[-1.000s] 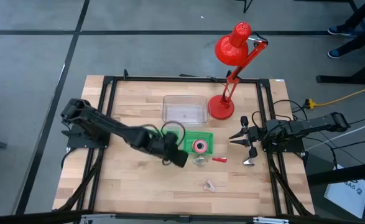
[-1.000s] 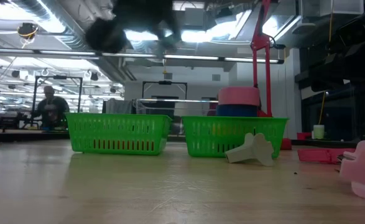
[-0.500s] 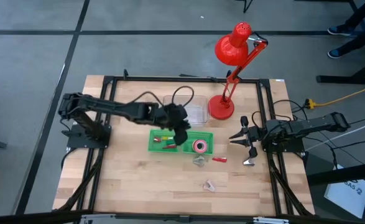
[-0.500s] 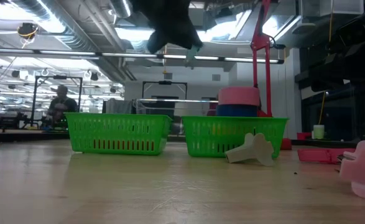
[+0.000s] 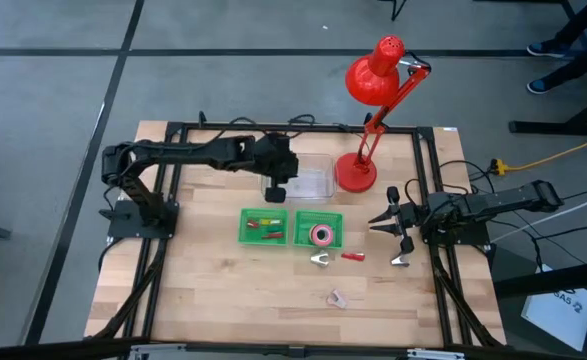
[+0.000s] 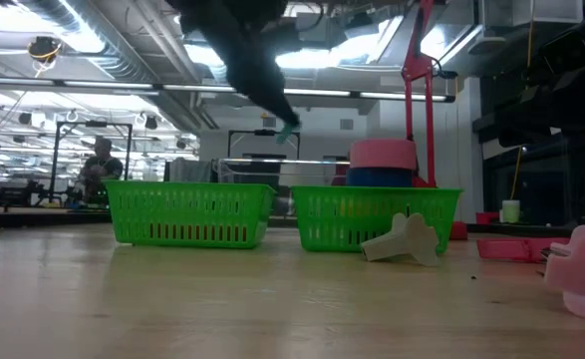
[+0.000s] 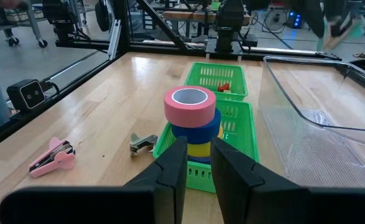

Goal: Pick and place Stapler, Stapler remover, tape
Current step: Put the light blue staple remover into the transparent bin

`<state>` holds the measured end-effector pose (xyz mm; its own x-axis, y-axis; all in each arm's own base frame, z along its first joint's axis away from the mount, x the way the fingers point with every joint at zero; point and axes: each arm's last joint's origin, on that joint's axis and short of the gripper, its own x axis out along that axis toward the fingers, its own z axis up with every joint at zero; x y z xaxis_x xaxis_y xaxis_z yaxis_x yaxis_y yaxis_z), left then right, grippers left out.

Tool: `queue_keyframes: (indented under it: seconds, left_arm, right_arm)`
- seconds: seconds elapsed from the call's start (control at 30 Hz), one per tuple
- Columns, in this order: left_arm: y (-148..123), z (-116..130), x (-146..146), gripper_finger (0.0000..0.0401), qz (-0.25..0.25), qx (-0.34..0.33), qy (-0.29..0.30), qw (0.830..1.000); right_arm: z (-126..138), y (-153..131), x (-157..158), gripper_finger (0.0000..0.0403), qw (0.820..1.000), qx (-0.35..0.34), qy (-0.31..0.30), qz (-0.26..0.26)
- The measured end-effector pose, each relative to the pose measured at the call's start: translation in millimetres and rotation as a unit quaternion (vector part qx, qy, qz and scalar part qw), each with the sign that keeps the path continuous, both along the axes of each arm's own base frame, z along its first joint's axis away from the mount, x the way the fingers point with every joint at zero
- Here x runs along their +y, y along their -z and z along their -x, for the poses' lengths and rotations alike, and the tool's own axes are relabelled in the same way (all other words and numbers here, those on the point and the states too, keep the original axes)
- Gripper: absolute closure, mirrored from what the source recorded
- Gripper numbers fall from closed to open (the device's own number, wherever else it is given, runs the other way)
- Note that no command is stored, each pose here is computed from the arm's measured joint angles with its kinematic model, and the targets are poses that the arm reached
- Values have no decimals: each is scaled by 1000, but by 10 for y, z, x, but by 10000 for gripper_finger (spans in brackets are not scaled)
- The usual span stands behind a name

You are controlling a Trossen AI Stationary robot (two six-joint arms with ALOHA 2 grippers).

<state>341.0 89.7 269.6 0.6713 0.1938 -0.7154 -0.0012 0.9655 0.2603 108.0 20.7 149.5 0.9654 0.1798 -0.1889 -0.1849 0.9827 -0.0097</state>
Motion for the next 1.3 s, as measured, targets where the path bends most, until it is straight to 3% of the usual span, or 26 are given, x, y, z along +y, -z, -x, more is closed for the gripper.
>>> queue_keyframes:
  seconds: [0.17, 0.47, 1.0, 1.3]
  left_arm:
    - [150, -19, 160, 365, 32, 18, -1, 999]
    - [266, -23, 310, 359, 37, 33, -19, 999]
    - [290, -6, 318, 363, 36, 40, -18, 998]
    - [342, 20, 296, 358, 79, 58, -65, 993]
  right_arm:
    - [0, 0, 0, 331, 1000, 0, 0, 0]
    - [0, 0, 0, 331, 1000, 0, 0, 0]
    - [0, 0, 0, 331, 1000, 0, 0, 0]
    - [0, 0, 0, 331, 1000, 0, 0, 0]
